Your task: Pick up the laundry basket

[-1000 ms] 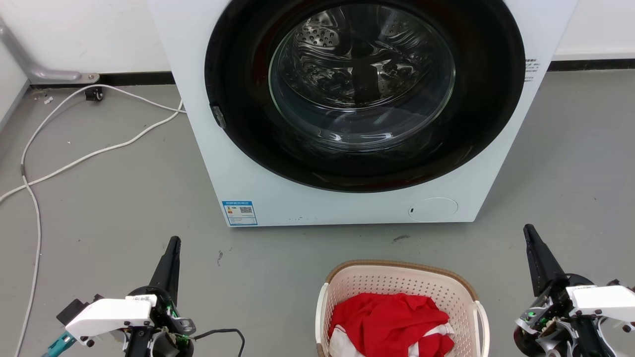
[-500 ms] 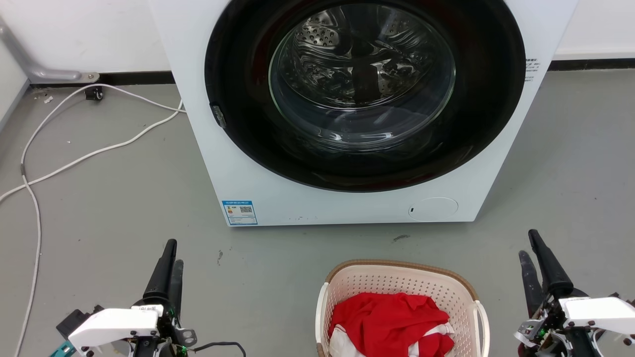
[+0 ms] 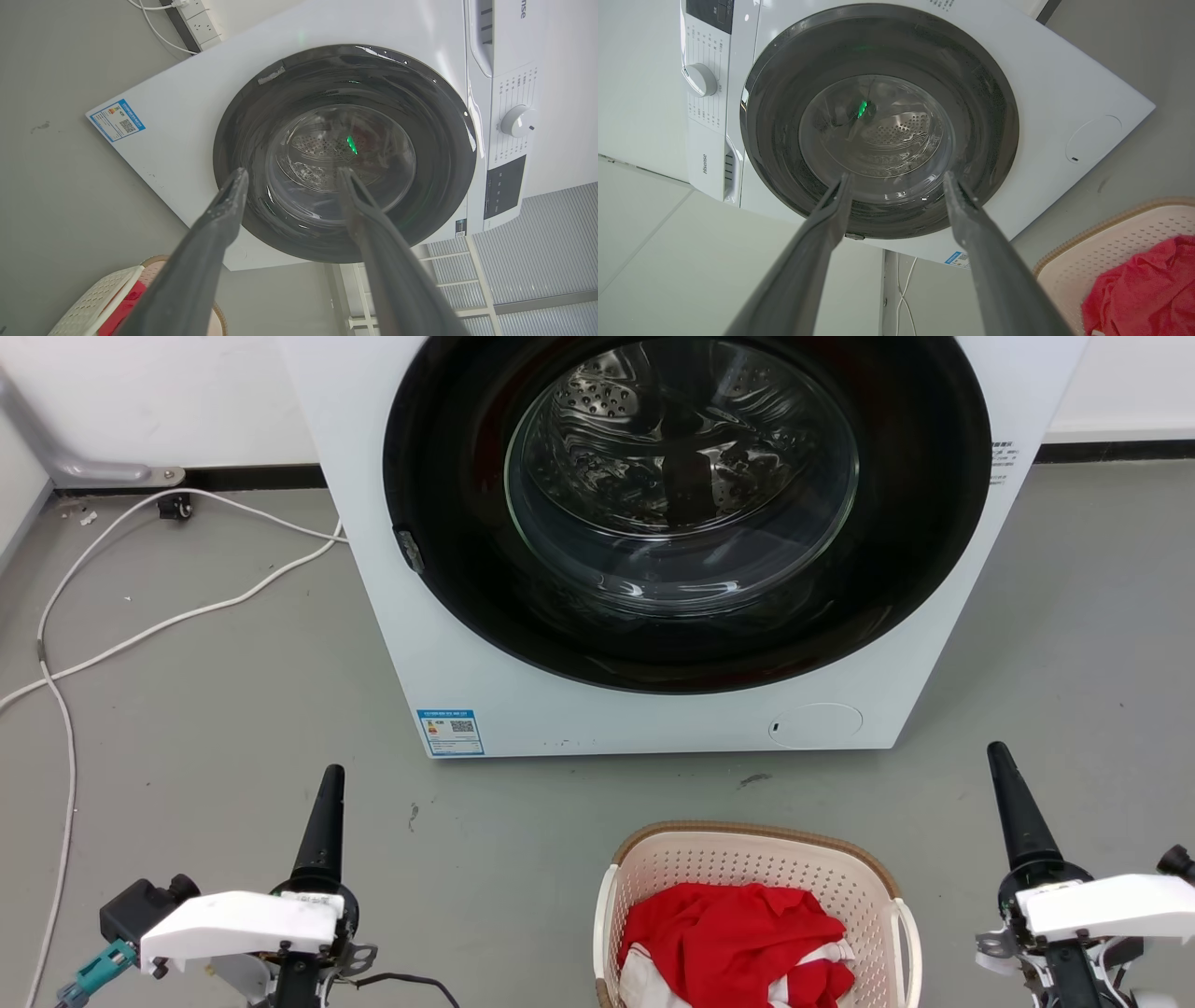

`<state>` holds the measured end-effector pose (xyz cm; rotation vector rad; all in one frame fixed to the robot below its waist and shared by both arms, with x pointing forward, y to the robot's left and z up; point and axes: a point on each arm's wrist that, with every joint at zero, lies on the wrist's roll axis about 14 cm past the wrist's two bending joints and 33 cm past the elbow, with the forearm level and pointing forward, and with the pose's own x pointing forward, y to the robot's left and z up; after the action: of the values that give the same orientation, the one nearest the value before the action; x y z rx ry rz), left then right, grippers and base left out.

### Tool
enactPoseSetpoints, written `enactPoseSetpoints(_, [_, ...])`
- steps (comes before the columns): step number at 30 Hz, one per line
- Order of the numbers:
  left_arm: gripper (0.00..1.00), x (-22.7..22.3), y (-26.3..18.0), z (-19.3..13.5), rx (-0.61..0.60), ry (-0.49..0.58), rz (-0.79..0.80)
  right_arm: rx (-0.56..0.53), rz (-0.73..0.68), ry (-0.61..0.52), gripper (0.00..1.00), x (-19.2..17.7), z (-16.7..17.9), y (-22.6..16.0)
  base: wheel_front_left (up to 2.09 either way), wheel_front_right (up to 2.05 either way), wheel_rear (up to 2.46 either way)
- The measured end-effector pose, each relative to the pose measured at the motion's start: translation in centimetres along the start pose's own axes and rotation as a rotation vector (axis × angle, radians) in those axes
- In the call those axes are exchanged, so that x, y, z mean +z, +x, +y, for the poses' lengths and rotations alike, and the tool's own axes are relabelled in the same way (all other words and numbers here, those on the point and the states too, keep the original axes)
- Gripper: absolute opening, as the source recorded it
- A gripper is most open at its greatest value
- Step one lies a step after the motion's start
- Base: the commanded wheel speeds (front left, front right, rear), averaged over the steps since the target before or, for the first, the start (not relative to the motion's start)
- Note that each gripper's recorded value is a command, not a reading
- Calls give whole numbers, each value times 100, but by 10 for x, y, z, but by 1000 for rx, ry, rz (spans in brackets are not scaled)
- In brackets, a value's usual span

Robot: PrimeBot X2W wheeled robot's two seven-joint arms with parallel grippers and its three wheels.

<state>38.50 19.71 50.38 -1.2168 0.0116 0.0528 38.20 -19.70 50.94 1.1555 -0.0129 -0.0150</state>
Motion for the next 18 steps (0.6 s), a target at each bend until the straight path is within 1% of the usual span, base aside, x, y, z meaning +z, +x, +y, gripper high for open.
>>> enactPoseSetpoints(6, [100, -2, 0, -3, 0, 113, -5, 27, 1, -142, 100, -3, 9, 0, 0, 0, 0])
enactPoseSetpoints(18, [100, -4, -1, -8, -10, 302, -19, 53, -17, -363, 100, -2, 15, -3, 0, 0, 0])
